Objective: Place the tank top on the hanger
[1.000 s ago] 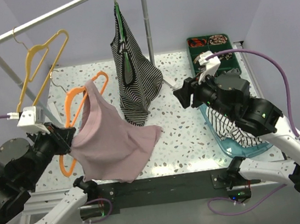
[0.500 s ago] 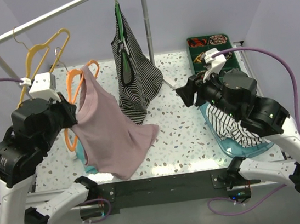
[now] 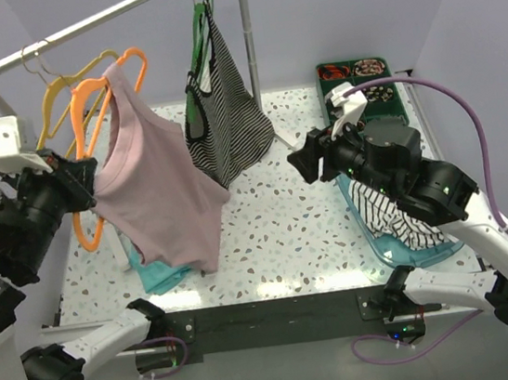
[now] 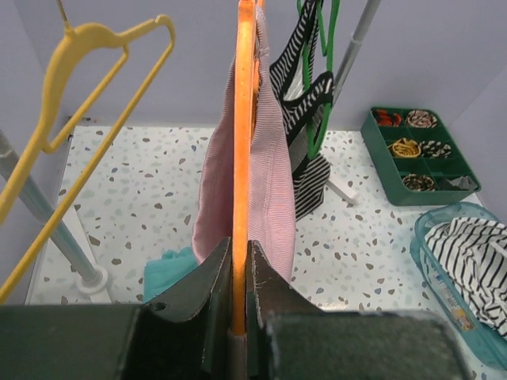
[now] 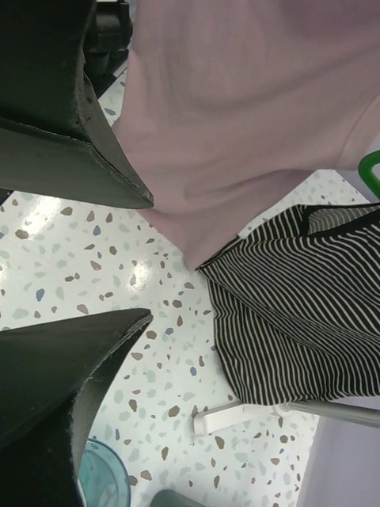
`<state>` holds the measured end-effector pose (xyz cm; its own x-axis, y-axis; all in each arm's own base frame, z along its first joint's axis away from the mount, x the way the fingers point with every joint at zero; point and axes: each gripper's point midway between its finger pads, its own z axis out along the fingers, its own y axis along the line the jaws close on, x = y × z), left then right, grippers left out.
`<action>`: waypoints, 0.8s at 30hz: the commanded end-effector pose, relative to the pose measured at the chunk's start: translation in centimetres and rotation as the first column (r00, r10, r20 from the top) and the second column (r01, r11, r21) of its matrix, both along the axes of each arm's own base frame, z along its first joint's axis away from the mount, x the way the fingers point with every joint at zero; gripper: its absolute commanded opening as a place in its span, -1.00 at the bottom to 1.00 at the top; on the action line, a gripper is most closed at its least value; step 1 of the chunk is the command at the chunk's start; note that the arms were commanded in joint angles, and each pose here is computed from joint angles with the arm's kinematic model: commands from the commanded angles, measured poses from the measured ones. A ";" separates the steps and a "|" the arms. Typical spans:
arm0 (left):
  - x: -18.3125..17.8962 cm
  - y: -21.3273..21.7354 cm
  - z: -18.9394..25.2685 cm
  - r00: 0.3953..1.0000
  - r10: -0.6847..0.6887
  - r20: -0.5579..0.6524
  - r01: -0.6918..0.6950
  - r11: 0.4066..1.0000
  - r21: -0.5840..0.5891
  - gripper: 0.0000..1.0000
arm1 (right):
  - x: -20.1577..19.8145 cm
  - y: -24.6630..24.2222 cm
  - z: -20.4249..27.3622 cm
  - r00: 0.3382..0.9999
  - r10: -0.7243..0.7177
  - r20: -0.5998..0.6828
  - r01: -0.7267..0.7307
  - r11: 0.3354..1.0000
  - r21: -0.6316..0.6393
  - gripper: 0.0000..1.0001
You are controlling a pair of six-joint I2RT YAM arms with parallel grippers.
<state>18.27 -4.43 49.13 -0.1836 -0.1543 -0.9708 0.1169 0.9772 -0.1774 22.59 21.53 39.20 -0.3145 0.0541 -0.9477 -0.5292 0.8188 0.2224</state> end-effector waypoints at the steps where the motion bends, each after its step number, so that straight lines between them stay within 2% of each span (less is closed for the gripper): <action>1: -2.0 1.1 6.1 0.979 -0.015 0.204 0.033 0.996 -0.085 -1.00 | -0.2 0.5 2.6 0.999 0.025 0.033 -0.027 0.997 0.066 0.14; 6: -2.1 1.4 6.3 0.977 -0.006 0.214 0.024 0.997 -0.079 -1.00 | 0.0 1.3 2.1 0.999 0.042 0.018 -0.043 0.997 0.066 0.14; 10: -0.7 1.1 4.9 0.986 0.022 0.167 -0.014 0.999 -0.050 -1.00 | 0.2 1.7 1.6 0.999 0.045 0.011 -0.046 0.997 0.066 0.13; 24: 8.1 -5.2 0.1 0.999 -0.020 0.032 0.018 0.997 0.071 -1.00 | -0.1 0.6 0.3 1.000 0.015 0.000 -0.015 0.998 0.064 0.13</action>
<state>24.20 -7.74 46.92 -0.2467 -0.0475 -0.9679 0.1008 0.9921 -0.0743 22.79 23.07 37.91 -0.3557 0.0589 -0.9327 -0.5465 0.7965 0.2587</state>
